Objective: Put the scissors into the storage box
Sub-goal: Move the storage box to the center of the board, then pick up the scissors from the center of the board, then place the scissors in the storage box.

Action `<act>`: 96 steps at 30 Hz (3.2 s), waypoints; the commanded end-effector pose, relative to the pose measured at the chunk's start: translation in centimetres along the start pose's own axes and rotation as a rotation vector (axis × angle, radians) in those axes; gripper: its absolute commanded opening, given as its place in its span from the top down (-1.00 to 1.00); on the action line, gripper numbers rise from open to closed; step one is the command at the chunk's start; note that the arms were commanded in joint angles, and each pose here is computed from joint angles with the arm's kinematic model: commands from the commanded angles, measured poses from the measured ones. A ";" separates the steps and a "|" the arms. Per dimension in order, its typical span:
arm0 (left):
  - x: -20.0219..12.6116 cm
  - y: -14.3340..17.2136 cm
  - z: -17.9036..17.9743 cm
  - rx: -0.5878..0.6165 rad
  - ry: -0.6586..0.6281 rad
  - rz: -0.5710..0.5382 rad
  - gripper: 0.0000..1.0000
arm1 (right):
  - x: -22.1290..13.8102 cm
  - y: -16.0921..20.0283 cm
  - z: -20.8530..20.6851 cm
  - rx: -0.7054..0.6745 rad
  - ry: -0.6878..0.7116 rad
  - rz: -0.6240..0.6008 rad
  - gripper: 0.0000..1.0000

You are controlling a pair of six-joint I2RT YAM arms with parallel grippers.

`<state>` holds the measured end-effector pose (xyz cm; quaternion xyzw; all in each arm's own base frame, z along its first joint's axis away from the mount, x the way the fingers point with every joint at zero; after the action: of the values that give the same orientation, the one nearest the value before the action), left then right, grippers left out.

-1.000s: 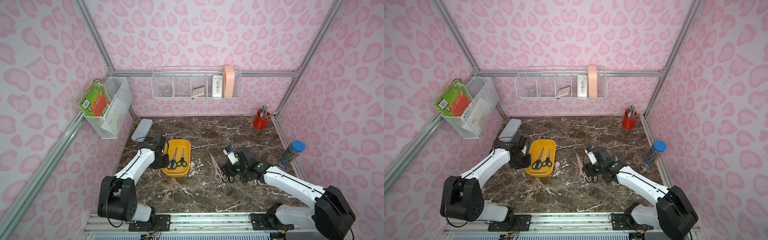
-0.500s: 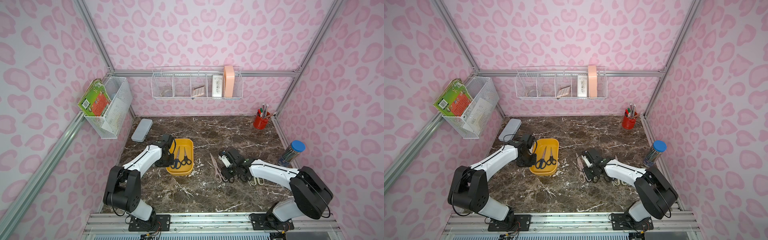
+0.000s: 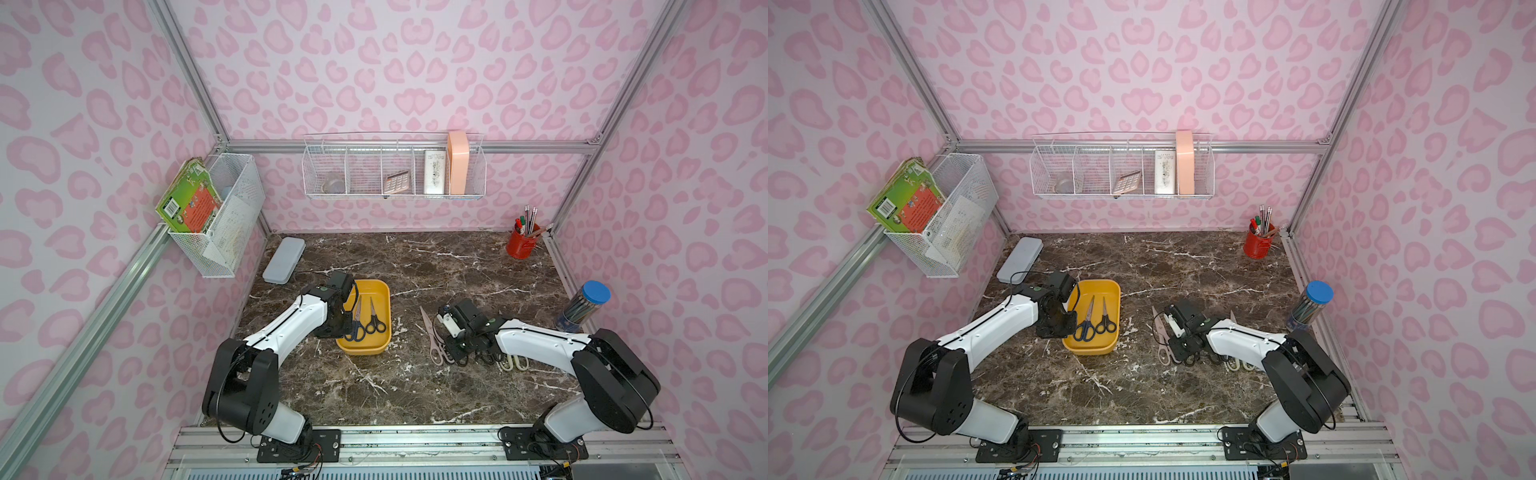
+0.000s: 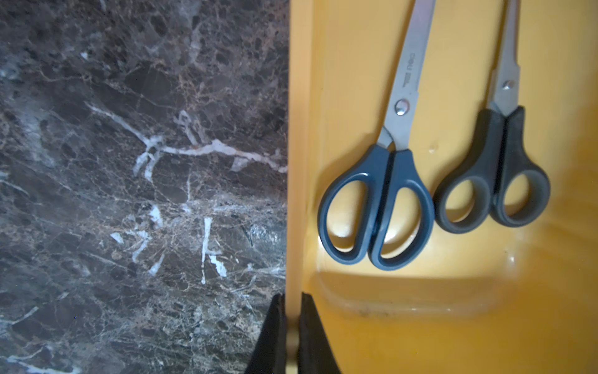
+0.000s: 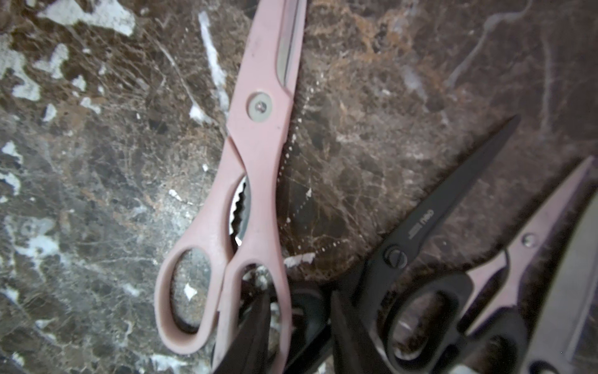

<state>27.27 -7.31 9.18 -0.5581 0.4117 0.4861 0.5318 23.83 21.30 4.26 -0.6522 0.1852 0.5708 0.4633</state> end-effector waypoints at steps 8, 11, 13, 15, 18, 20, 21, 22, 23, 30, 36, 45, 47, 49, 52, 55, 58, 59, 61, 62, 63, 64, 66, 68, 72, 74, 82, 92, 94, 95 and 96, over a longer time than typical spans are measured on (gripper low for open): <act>-0.2 1.5 0.9 0.000 -0.034 0.030 1.00 | -0.1 0.0 -0.1 -0.007 0.007 0.004 0.57; -0.4 1.6 0.8 0.008 -0.027 0.026 1.00 | -0.9 -0.6 0.0 -0.011 0.011 -0.004 0.71; -0.5 1.8 0.7 0.015 -0.027 0.026 1.00 | -1.4 -0.9 0.1 -0.012 0.008 -0.006 0.72; -0.6 2.2 0.6 0.020 -0.025 0.033 1.00 | -2.0 -1.2 0.4 -0.014 0.000 -0.012 0.82; -0.7 3.0 0.4 0.026 -0.019 0.045 1.00 | -2.8 -1.5 0.6 -0.006 -0.012 -0.020 1.00; -0.8 3.5 0.2 0.030 -0.007 0.041 1.00 | -3.4 -1.9 0.8 -0.002 -0.027 -0.042 1.00; -0.8 3.7 0.2 0.028 -0.005 0.039 1.00 | -3.5 -2.0 0.8 0.005 -0.030 -0.055 1.00; -0.7 3.9 0.2 0.025 -0.004 0.041 1.00 | -3.5 -2.0 0.8 0.007 -0.033 -0.058 0.95; -0.6 4.1 0.2 0.023 -0.004 0.044 1.00 | -3.5 -2.0 0.8 0.011 -0.032 -0.059 0.58; 0.0 4.1 0.0 0.028 -0.001 0.057 1.00 | -1.7 -0.8 -0.5 0.050 -0.010 0.004 0.59; 0.3 4.1 0.0 0.030 -0.001 0.055 1.00 | -0.8 -0.3 -0.3 0.039 -0.028 0.029 0.47; 0.9 4.1 -0.3 0.043 -0.008 0.069 1.00 | 0.0 0.3 -0.5 0.054 -0.018 0.050 0.59; 1.0 4.1 -0.3 0.041 -0.012 0.071 1.00 | 0.2 0.5 -0.6 0.057 -0.013 0.055 0.65; 1.0 4.1 -0.3 0.042 -0.011 0.069 1.00 | 0.3 0.6 -0.6 0.057 -0.011 0.055 0.65; 0.9 4.1 -0.2 0.043 -0.016 0.065 1.00 | 0.2 0.4 -0.7 0.062 -0.008 0.056 0.80; 0.8 4.1 -0.2 0.043 -0.016 0.063 1.00 | -0.4 -0.1 -0.6 0.063 -0.004 0.040 0.80; 0.6 4.0 -0.2 0.040 -0.015 0.057 1.00 | -1.2 -0.8 -0.7 0.066 0.007 0.027 0.87; 0.6 4.1 -0.2 0.041 -0.014 0.057 1.00 | -1.6 -1.0 -0.7 0.064 0.007 0.024 0.87; 0.5 4.0 -0.2 0.042 -0.015 0.055 1.00 | -2.0 -1.2 -0.7 0.064 0.008 0.025 0.89; 0.5 4.0 -0.2 0.043 -0.013 0.053 1.00 | -2.3 -1.4 -0.6 0.065 0.004 0.022 0.91; 0.5 4.0 -0.2 0.043 -0.014 0.056 1.00 | -2.6 -1.6 -0.5 0.065 -0.004 0.015 0.93; 0.6 4.0 -0.3 0.043 -0.014 0.056 1.00 | -2.9 -1.8 -0.4 0.066 -0.009 0.006 0.95; 0.6 4.0 -0.3 0.044 -0.015 0.057 1.00 | -3.5 -2.2 -0.2 0.066 -0.019 -0.007 0.97; 0.6 4.1 -0.2 0.042 -0.014 0.057 1.00 | -4.3 -3.0 0.2 0.067 -0.041 -0.033 1.00; 0.6 4.1 -0.1 0.051 -0.022 0.052 1.00 | -6.2 -5.5 2.3 0.071 -0.134 -0.118 1.00; 0.7 4.1 -0.1 0.057 -0.028 0.053 1.00 | -7.0 -6.8 3.7 0.061 -0.163 -0.169 1.00; 0.8 3.4 -0.7 0.055 -0.010 0.047 1.00 | -8.0 -10.0 9.6 0.144 -0.358 -0.264 1.00; 0.3 2.6 -2.8 0.096 -0.003 0.027 1.00 | -6.0 -11.0 12.5 0.230 -0.471 -0.255 1.00; 0.2 2.5 -3.3 0.106 -0.001 0.024 1.00 | -5.6 -10.9 12.7 0.236 -0.463 -0.238 1.00; 0.2 2.4 -3.6 0.109 -0.002 0.022 1.00 | -5.3 -10.8 12.8 0.238 -0.466 -0.232 1.00; 0.2 2.4 -3.7 0.109 -0.003 0.020 1.00 | -5.2 -10.7 12.9 0.240 -0.468 -0.228 1.00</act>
<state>24.90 -10.17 8.51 -0.5118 0.4352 0.4807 0.5635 23.00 34.86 13.61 -0.4739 0.0753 0.6258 0.6149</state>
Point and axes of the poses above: each gripper's point midway between its finger pads, its own x axis out along the fingers, its own z axis along the line the jaws close on, y = z × x, the point moved 2 cm from there along -x, back along the fingers
